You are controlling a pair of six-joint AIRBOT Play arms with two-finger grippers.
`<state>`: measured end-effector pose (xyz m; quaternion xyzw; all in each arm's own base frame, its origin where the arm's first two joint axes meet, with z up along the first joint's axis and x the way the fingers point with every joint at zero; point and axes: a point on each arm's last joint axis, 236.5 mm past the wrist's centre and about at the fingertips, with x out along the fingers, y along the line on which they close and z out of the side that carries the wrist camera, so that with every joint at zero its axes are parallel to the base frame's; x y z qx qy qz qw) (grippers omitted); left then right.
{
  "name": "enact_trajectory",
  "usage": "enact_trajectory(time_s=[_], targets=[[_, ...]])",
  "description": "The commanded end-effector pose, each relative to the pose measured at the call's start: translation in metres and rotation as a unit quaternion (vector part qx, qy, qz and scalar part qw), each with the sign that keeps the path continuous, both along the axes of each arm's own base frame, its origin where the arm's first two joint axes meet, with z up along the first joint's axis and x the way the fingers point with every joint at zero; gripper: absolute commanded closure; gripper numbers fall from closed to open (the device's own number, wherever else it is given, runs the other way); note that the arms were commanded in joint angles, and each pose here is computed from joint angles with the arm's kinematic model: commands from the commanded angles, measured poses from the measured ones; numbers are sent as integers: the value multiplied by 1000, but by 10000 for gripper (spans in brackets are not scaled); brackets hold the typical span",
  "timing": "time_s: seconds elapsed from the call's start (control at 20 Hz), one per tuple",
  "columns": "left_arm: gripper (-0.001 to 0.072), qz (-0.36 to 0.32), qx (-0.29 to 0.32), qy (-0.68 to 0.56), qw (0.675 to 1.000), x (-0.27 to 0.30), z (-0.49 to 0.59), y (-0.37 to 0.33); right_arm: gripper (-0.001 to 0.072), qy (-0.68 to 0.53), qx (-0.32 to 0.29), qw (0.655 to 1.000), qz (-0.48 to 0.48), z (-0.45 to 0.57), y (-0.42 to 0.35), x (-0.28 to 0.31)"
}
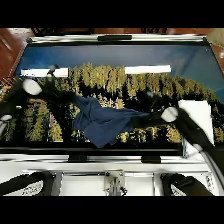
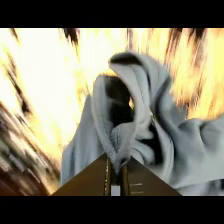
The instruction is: Fold the shirts.
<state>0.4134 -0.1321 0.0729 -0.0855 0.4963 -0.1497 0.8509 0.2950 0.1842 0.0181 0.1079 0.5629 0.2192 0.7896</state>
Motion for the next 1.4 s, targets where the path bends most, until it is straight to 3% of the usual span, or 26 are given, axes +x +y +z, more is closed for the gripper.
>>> enact_trajectory(time_s=[0.0,0.15,0.25,0.4,0.5,0.65,0.75,0.85,1.05,1.35], targets=[[669,34,35,-199,979,5,176,50,634,-235,-77,969,-20,164,-69,22],[669,86,10,-402,911,-50,360,82,634,-476,-32,872,-105,356,-106,-8],[669,117,-7,-506,854,-108,447,98,633,-569,6,811,-140,436,-120,-53],[669,136,-13,-551,824,-166,484,106,634,-603,29,783,-152,468,-128,-94],[669,150,28,-499,853,-169,453,119,633,-565,-4,811,-153,442,-134,-93],[668,184,101,-377,902,-163,382,150,633,-407,-120,892,-157,348,-163,-81],[669,186,121,-307,925,-149,333,157,633,-272,-190,931,-152,272,-181,-81],[668,179,124,-230,948,-132,271,155,633,-171,-221,951,-130,199,-182,-80],[668,147,114,-83,979,-101,116,141,633,-98,-207,966,-123,69,-165,-52],[668,160,13,-54,986,-29,-2,108,633,-146,-96,953,-248,-5,-141,49]])
